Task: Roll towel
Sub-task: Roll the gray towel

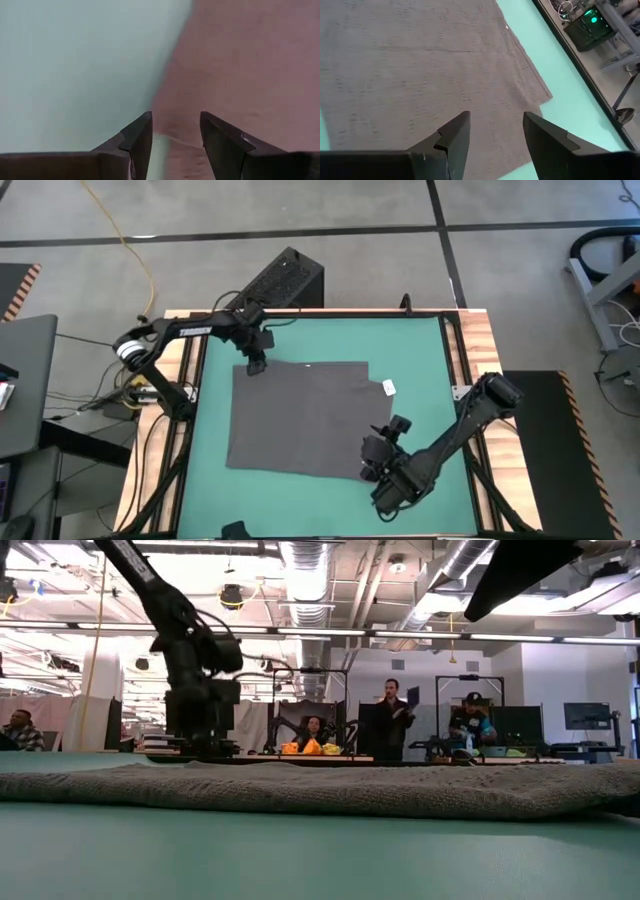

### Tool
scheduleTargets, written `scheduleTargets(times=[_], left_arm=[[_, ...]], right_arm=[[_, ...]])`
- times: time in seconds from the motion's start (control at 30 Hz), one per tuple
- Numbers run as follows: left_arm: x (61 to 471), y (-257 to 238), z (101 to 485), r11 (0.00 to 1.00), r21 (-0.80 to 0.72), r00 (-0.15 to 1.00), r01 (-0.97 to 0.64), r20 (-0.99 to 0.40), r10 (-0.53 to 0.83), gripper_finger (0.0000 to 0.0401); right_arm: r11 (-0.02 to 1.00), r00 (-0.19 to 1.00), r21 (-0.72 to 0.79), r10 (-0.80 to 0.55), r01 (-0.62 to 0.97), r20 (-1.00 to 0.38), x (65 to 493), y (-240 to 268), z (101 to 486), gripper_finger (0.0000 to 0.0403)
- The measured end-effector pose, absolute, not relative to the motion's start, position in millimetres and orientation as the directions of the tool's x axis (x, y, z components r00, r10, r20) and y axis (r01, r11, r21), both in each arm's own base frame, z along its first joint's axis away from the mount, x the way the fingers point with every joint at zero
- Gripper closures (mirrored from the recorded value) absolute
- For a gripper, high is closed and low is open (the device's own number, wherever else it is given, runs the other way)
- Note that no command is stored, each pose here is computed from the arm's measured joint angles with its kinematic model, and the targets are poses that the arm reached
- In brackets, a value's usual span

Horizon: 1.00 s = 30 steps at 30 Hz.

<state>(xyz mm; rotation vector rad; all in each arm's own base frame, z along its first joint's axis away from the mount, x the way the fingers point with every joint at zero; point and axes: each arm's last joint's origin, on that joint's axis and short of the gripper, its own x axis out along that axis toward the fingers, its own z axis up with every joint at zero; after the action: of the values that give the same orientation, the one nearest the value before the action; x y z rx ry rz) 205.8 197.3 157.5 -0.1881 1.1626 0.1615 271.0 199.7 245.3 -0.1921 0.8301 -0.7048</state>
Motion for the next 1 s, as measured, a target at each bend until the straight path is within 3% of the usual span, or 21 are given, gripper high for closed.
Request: scheduleTargets(times=[0.37,0.73,0.9,1.0], left_arm=[[209.2,209.6,151.1,0.966,0.081,0.352,-0.245,-0.921,0.167,0.0247],[210.0,206.3,150.7,0.986,0.048,0.382,-0.16,-0.918,0.107,0.0247],[212.6,206.2,162.0,0.993,-0.058,0.432,-0.099,-0.902,-0.01,0.0248],[211.9,204.9,163.5,0.995,-0.05,0.398,-0.09,-0.917,-0.01,0.0252]], right_arm=[[0.775,0.491,-0.384,-0.621,0.502,-0.611,267.7,207.4,245.1,0.0196],[0.776,0.491,-0.381,-0.619,0.503,-0.613,267.8,207.6,245.0,0.0196],[0.779,0.485,-0.378,-0.613,0.5,-0.624,267.8,207.6,244.7,0.0196],[0.781,0.485,-0.377,-0.611,0.498,-0.626,267.9,207.8,244.6,0.0196]])
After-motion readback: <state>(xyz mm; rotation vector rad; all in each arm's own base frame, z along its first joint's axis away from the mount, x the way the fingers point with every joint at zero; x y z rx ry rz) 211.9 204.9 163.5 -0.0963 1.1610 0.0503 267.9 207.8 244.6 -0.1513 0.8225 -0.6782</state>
